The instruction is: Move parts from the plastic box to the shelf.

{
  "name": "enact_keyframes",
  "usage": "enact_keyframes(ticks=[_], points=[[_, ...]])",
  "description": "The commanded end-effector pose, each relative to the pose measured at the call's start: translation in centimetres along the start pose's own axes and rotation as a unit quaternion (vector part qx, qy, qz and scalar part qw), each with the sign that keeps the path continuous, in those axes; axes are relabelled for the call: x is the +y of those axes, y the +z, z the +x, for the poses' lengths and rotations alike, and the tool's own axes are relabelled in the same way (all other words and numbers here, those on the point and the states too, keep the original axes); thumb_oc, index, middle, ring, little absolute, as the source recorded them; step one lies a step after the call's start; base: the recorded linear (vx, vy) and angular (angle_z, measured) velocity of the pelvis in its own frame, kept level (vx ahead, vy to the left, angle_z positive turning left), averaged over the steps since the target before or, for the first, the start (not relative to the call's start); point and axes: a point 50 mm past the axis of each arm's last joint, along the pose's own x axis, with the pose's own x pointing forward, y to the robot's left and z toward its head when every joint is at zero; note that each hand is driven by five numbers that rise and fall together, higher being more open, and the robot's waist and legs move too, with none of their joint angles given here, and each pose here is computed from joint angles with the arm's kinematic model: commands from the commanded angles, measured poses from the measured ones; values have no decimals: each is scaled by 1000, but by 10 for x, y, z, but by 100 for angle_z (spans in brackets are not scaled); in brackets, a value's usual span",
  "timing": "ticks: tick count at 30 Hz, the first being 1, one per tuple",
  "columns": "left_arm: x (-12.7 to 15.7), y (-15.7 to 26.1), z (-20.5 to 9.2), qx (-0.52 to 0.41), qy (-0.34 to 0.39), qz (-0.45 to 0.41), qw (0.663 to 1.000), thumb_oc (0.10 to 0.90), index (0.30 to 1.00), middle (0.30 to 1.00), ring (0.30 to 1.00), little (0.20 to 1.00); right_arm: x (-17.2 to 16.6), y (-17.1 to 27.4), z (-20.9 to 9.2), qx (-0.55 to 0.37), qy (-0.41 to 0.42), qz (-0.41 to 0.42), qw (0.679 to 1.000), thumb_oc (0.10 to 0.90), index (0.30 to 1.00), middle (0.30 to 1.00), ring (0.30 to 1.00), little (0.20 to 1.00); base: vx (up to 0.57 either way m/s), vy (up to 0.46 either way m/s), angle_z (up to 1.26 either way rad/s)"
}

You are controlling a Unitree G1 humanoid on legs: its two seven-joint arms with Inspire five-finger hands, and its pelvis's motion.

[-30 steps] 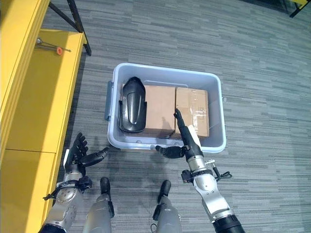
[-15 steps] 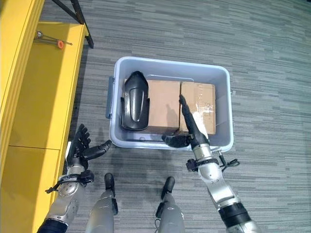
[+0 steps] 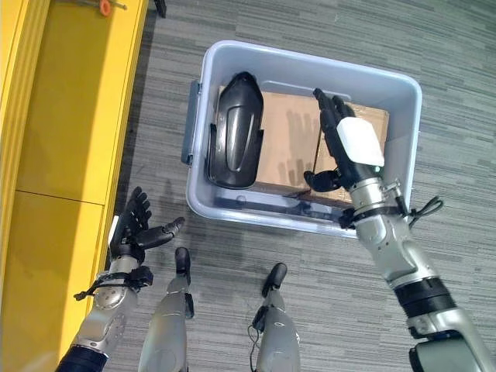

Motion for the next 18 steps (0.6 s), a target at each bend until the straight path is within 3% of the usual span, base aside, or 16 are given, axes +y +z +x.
enact_keyframes(ticks=[1,12,17,18], points=[[-7,37,2,-105,-33,-6,994,900,1000,1000,1000,1000,-54,15,30,-69,-84,-85,990,900,1000,1000,1000,1000,0,0,0],[-2,40,0,-107,-37,5,994,900,1000,1000,1000,1000,-81,16,50,-101,-53,-277,954,900,1000,1000,1000,1000,-12,-9,3],[-1,40,0,-104,-41,10,994,900,1000,1000,1000,1000,-83,21,56,-132,-16,-376,917,900,1000,1000,1000,1000,1,-8,6],[-2,41,1,-105,-43,13,993,900,1000,1000,1000,1000,-82,25,57,-151,2,-416,897,900,1000,1000,1000,1000,6,-11,6]])
